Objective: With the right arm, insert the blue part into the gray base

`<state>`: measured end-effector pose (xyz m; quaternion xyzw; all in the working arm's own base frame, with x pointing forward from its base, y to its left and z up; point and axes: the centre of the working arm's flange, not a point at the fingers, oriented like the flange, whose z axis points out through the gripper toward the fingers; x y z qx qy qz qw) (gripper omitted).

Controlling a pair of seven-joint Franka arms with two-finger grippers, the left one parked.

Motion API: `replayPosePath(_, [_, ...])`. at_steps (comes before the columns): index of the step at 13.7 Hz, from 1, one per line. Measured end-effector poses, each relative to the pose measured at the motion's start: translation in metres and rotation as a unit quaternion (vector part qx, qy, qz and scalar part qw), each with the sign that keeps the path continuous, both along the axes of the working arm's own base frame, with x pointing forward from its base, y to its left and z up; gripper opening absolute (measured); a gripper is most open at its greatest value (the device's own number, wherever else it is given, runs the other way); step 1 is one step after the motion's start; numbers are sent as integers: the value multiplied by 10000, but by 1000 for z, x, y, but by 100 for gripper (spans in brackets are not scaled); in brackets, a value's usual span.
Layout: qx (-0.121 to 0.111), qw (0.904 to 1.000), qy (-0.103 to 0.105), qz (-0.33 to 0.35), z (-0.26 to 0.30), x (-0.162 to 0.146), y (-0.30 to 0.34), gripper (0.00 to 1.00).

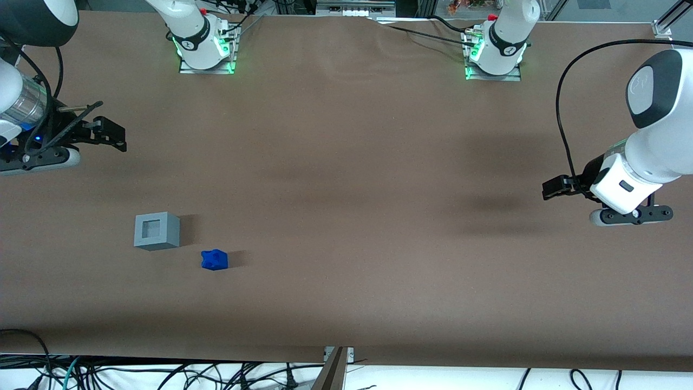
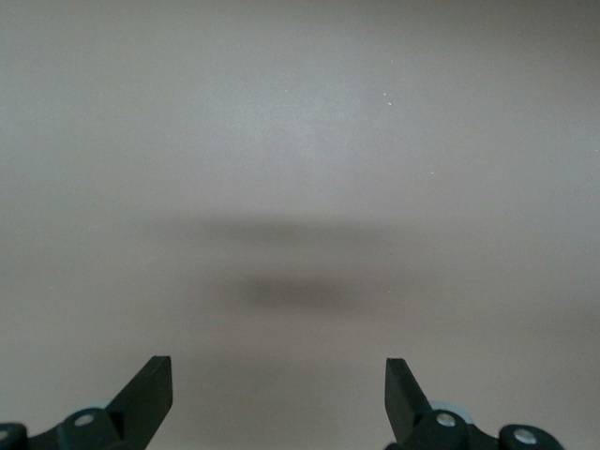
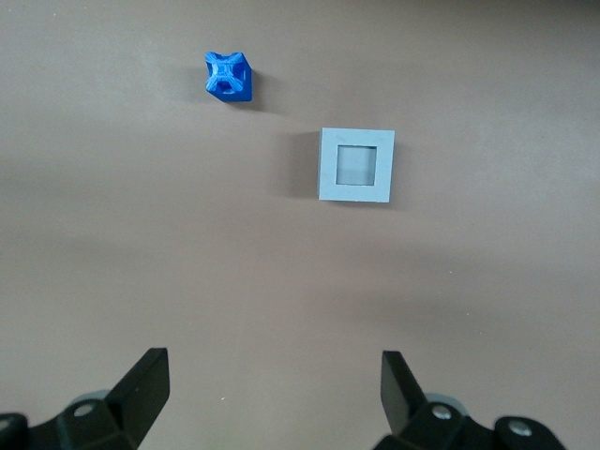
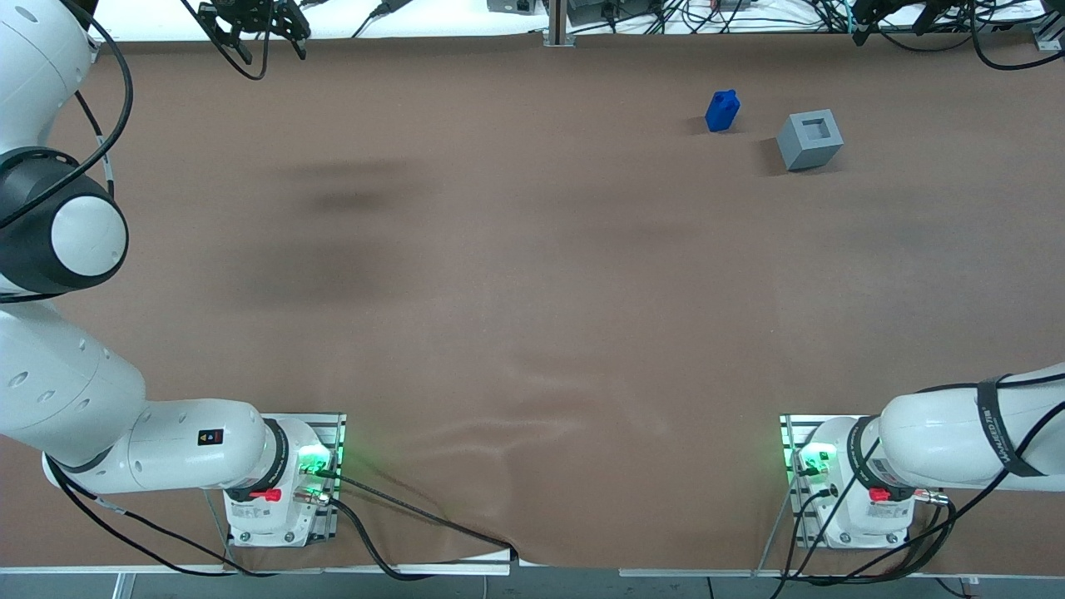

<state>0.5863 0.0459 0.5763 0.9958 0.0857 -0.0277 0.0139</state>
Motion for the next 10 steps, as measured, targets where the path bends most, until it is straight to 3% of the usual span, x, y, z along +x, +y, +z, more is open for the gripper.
replayPosePath(10, [-3,10000,35,14,0,-1,0,100])
